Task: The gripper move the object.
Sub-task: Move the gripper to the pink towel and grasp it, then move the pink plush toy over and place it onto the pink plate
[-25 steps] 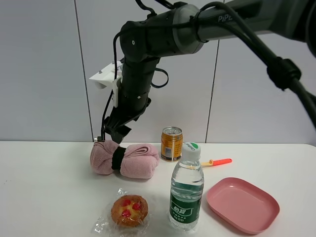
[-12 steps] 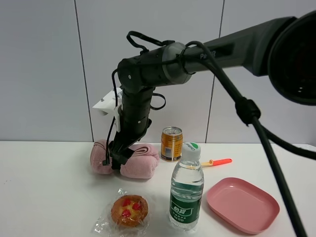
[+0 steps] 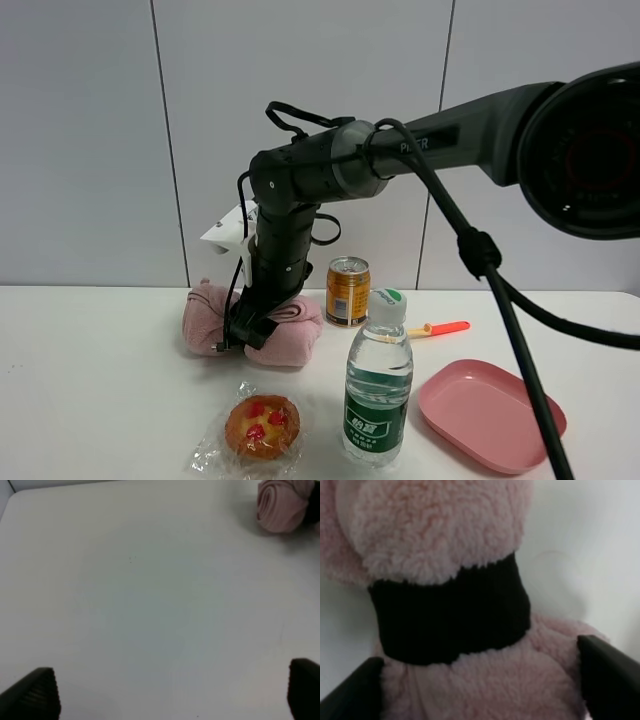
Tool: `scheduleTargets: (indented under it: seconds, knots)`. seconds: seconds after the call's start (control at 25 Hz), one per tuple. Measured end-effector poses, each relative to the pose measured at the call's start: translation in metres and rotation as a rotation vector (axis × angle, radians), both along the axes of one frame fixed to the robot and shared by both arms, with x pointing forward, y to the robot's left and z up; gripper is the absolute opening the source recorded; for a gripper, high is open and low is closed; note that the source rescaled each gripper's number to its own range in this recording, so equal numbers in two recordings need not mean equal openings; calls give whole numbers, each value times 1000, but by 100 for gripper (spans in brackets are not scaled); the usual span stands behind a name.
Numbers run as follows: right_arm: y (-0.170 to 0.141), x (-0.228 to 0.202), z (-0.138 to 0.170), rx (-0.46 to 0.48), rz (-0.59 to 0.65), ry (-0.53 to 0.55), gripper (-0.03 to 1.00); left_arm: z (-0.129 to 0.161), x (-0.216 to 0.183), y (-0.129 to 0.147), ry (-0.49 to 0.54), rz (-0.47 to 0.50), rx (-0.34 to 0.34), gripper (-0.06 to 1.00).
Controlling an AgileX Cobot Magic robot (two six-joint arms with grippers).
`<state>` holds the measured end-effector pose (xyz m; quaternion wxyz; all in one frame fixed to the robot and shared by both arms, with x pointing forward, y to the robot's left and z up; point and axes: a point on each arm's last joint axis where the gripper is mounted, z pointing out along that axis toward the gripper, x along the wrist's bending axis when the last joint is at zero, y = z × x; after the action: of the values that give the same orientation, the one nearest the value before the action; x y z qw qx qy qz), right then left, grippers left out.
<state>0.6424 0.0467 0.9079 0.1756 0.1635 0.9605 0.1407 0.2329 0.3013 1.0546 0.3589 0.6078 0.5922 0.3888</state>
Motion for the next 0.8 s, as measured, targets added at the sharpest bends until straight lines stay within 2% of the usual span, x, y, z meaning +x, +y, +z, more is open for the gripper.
scheduleTargets:
  seconds: [0.08, 0.24, 0.64, 0.8]
  knots:
    - [0, 0, -2, 0, -1, 6, 52, 0, 0, 0, 0, 0, 0, 100]
    - [0, 0, -3, 0, -2, 10, 0, 0, 0, 0, 0, 0, 0, 100]
    - [0, 0, 0, -4, 0, 1, 0, 0, 0, 0, 0, 0, 0, 100]
    - [-1, 0, 16, 31, -11, -3, 0, 0, 0, 0, 0, 0, 0, 100]
